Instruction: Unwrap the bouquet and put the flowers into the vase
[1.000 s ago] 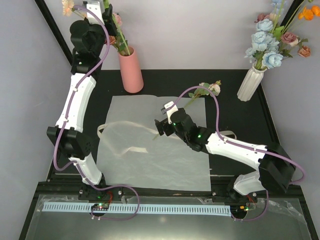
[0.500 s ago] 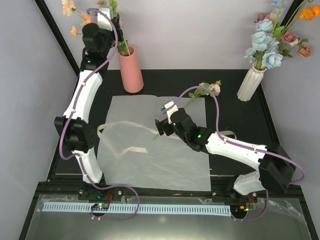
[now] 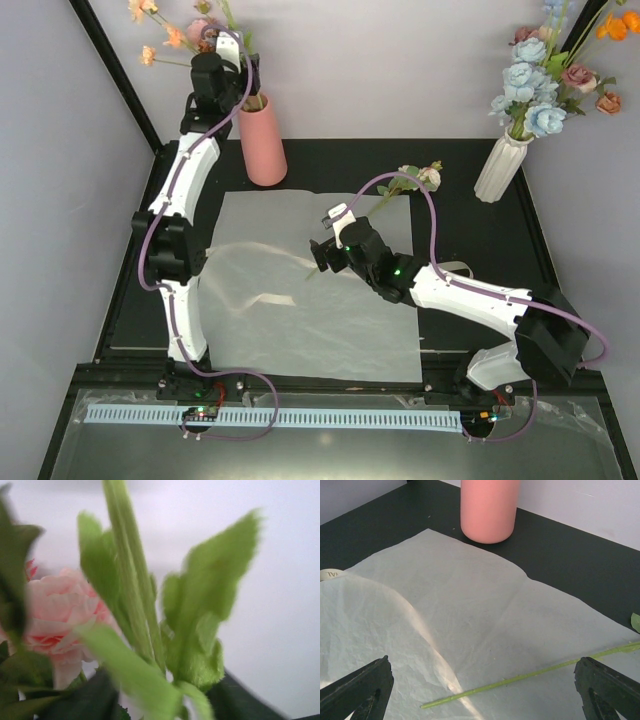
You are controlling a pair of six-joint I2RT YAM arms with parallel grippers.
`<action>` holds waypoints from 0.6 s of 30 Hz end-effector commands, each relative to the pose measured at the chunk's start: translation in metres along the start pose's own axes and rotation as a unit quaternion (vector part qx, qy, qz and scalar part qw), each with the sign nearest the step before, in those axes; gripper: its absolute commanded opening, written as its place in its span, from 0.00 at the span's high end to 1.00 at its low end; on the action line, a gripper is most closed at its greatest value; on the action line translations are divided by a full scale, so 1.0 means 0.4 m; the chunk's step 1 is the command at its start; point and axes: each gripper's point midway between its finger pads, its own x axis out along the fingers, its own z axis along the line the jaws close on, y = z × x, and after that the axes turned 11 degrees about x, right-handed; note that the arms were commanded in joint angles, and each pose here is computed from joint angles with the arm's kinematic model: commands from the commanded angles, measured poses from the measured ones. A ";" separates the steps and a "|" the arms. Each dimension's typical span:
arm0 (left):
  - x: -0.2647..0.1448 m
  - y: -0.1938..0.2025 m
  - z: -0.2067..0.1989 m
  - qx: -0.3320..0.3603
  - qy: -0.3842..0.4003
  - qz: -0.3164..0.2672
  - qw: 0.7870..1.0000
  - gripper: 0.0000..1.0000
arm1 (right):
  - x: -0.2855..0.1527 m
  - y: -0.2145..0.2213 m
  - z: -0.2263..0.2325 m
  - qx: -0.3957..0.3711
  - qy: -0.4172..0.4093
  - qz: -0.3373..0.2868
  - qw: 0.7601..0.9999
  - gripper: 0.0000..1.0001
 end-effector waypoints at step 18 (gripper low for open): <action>-0.186 -0.165 0.135 -0.094 -0.134 0.021 0.986 0.01 | 0.003 -0.025 -0.010 0.004 0.017 -0.006 1.000 0.00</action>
